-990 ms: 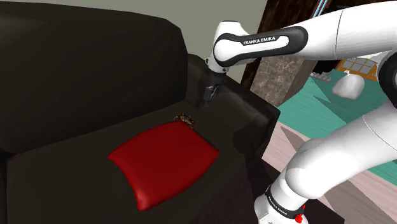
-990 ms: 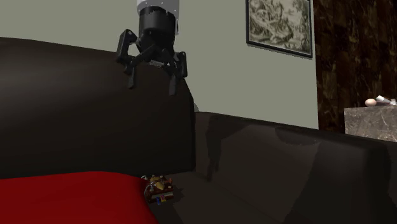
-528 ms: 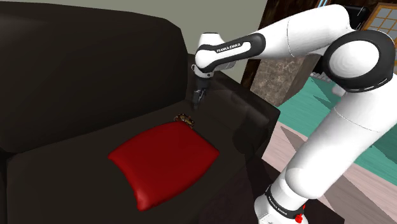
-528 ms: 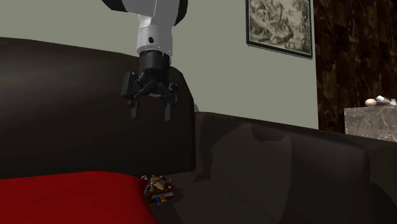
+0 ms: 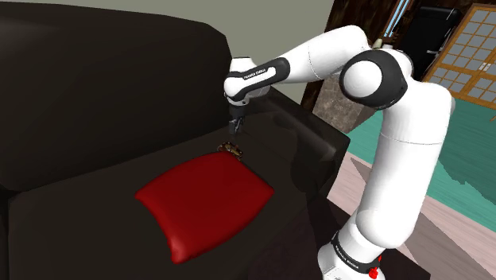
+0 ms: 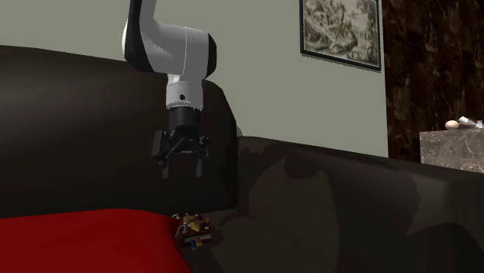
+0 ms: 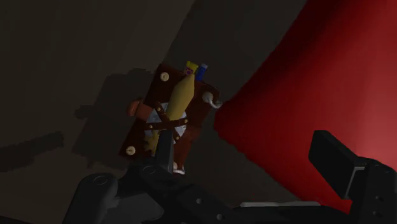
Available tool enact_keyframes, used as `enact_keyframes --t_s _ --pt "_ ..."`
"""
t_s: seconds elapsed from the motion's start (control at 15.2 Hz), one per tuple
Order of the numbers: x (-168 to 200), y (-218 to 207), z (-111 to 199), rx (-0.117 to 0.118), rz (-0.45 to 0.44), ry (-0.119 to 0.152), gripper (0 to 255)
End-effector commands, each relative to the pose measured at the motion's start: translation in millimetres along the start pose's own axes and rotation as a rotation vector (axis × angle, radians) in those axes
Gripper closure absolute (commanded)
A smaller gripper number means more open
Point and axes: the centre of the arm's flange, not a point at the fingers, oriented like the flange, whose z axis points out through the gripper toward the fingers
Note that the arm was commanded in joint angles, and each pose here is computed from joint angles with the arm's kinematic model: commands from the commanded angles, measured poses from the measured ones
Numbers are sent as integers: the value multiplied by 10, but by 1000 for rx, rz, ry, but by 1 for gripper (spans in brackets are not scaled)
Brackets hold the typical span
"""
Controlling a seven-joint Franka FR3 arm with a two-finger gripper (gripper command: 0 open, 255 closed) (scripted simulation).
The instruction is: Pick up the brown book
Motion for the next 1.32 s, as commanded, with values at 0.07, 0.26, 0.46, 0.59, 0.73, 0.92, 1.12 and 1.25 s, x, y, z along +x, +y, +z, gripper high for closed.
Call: enact_keyframes --t_s 0.07,0.26,0.46,0.59,0.73,0.92,1.12,1.25 --pt "310 177 234 2 -32 -19 0" --pt "606 340 479 4 -64 -38 0" --pt "902 494 730 6 -95 -57 0" --pt "1099 590 900 7 -116 -69 0" --pt "1115 598 962 7 -117 -70 0" --pt "1127 606 1120 7 -117 -70 0" --pt "1144 617 1307 7 -117 -70 0" --pt "1143 616 1307 7 -117 -70 0"
